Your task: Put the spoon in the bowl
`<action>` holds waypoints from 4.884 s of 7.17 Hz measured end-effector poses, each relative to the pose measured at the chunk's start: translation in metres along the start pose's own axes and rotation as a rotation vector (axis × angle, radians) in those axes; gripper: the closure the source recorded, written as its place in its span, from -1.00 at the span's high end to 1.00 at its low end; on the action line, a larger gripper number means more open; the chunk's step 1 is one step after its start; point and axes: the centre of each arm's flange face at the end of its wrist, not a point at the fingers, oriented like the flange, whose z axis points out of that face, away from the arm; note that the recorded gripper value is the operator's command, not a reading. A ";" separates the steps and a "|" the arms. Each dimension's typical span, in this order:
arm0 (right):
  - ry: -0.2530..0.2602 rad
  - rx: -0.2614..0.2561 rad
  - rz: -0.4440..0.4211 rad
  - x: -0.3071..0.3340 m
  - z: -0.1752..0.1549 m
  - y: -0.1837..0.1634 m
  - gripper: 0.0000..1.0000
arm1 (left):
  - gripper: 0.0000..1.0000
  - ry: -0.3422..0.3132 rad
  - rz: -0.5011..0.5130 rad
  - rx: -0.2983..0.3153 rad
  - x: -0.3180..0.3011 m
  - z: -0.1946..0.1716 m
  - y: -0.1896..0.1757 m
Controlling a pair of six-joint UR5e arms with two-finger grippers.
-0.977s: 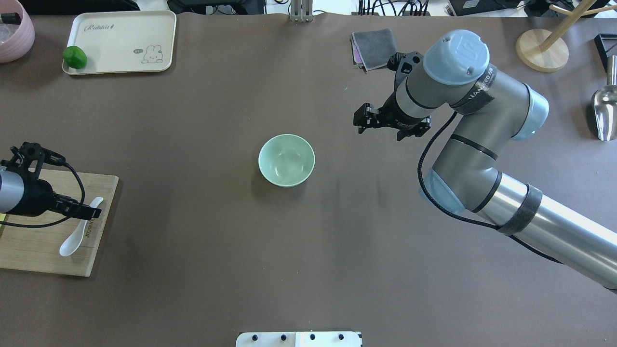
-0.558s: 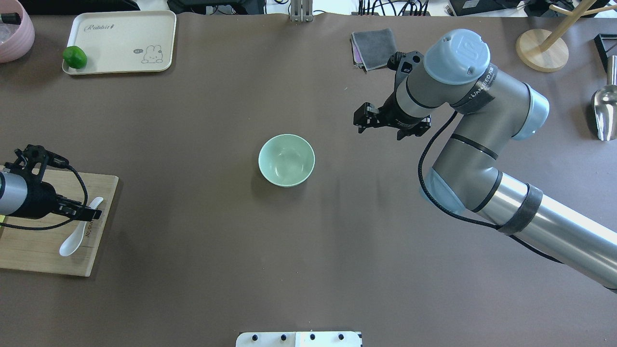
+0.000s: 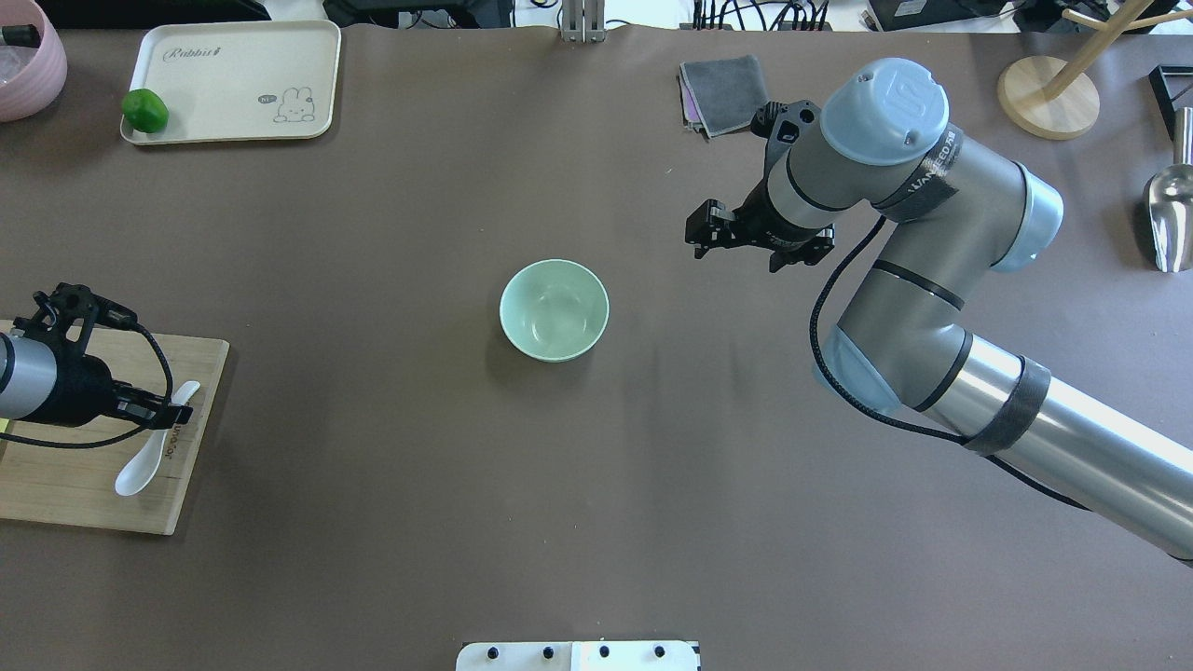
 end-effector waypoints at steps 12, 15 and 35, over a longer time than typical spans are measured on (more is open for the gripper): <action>-0.009 0.003 -0.002 -0.005 -0.004 -0.002 1.00 | -1.00 0.117 -0.042 0.046 0.048 -0.037 -0.035; -0.012 -0.002 -0.001 -0.002 -0.006 -0.003 1.00 | -1.00 0.245 -0.167 0.117 0.162 -0.060 -0.143; 0.004 -0.059 -0.153 0.267 -0.101 -0.082 1.00 | 0.97 0.204 -0.041 0.328 0.188 -0.060 -0.292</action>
